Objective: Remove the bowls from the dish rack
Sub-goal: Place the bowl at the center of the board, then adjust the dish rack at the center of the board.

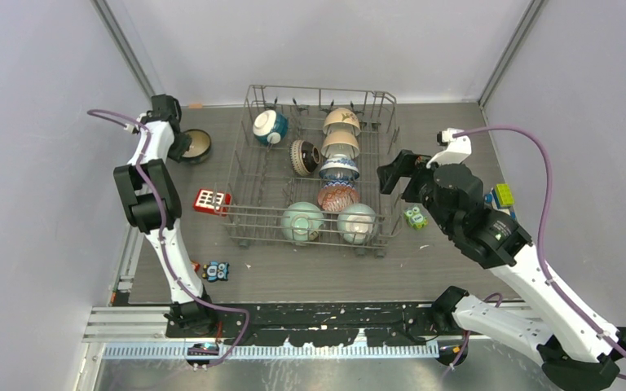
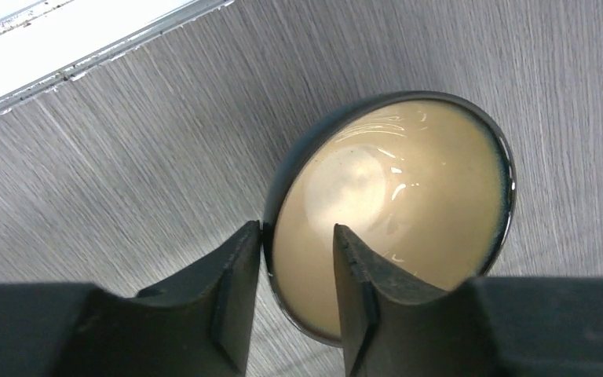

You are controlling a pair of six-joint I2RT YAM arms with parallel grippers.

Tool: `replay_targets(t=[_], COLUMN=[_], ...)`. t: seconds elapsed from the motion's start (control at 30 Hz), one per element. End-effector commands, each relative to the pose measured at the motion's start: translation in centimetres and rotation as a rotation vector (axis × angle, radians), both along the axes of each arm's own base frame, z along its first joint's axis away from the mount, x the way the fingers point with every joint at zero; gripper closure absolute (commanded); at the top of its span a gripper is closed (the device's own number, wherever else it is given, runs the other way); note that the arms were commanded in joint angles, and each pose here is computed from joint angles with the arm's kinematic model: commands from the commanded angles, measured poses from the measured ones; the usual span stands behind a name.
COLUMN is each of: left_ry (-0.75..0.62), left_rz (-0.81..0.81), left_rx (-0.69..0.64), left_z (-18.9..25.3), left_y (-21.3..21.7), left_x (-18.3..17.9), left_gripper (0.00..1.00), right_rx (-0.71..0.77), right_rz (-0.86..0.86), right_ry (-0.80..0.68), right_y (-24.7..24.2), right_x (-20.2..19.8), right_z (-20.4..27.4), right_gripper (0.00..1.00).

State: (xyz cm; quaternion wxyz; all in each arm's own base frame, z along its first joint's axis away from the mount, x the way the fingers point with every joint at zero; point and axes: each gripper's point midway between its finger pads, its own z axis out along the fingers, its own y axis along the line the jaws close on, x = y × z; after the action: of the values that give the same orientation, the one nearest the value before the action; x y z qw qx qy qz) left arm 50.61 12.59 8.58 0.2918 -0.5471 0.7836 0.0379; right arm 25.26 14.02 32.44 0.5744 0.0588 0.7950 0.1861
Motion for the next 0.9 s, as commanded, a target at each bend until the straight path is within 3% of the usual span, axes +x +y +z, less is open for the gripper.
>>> replay_targets(t=[0.0,0.17,0.33,0.6,0.87], left_ry=[-0.096,-0.101,-0.152,-0.372,-0.535], left_rz=[-0.028,-0.042,-0.058,-0.134,-0.386], left_rx=[0.026,0.031,0.027,0.03,0.073], left_z=[3.6,4.6,7.7,16.4,22.8], left_y=[0.0,-0.3,-1.1,-4.5,-11.1], left_x=[1.3,0.3,-1.4,-5.9,-11.2], left_gripper=[0.55,0.32,0.17,0.06,0.05], right_rx=[0.019,0.031,0.054,0.078,0.161], right_rz=[-0.016,-0.005,0.048,0.133,0.227], right_ry=[-0.039,-0.044,-0.041,-0.063,-0.006], right_y=[-0.6,-0.6,0.2,2.5,7.3], right_x=[-0.1,-0.5,-1.0,-0.5,1.6], right_z=[1.1,1.4,2.1,4.8,5.9], right_gripper=[0.0,0.0,0.0,0.0,0.0])
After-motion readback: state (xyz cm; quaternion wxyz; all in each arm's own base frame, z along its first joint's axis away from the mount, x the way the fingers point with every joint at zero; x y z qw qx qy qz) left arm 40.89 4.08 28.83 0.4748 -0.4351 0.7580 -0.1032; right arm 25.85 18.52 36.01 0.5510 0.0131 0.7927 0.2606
